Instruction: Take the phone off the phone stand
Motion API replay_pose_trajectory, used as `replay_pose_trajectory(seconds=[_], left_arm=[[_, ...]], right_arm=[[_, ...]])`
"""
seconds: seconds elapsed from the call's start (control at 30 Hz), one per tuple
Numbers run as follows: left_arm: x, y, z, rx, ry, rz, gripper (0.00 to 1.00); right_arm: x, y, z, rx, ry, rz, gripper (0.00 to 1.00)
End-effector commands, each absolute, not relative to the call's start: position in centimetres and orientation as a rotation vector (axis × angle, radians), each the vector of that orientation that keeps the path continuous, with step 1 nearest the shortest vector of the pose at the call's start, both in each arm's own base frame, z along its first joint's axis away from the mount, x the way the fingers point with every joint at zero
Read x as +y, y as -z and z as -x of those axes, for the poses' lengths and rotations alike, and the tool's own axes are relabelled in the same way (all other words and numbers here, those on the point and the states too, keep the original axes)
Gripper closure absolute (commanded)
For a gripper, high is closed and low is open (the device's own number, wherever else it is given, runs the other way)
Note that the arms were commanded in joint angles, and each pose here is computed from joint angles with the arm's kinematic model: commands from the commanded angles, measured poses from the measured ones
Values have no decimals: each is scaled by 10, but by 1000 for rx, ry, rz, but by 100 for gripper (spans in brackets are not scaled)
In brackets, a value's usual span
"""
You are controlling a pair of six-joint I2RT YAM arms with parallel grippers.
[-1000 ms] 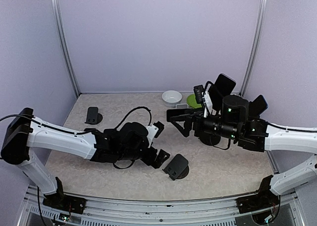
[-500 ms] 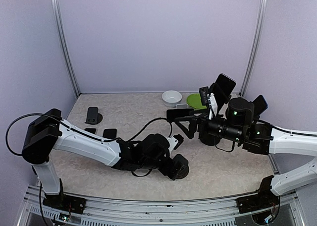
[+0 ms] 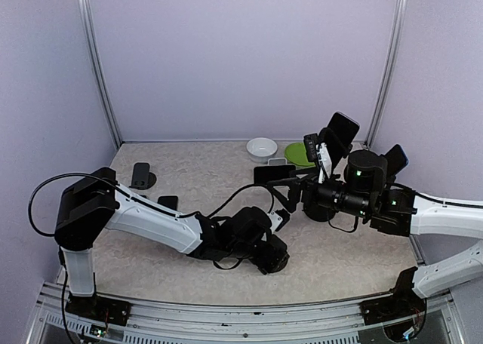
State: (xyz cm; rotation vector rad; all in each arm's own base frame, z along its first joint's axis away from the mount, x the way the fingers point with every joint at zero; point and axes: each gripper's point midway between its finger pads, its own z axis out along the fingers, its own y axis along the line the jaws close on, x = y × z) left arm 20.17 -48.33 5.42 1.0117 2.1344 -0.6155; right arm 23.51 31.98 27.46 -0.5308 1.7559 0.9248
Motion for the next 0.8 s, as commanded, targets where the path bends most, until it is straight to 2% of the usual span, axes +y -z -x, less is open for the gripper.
replay_pose_trajectory(seconds=[0.0,0.33,0.57,0.77], left_arm=[[-487,-54,-207,2140,593,-1030,15],[-471,-78,-220,2129,635,-967,43],[-443,-106,-248,2114,625,-867,47],[-400,-129,-295,2101,555,-706,49]], right_arm=[[314,-272,-239,1759,-903,520,0],[318,-269,-241,1761,-909,535,0],[318,-268,-243,1762,-909,537,0],[318,-266,-243,1761,-917,534,0]])
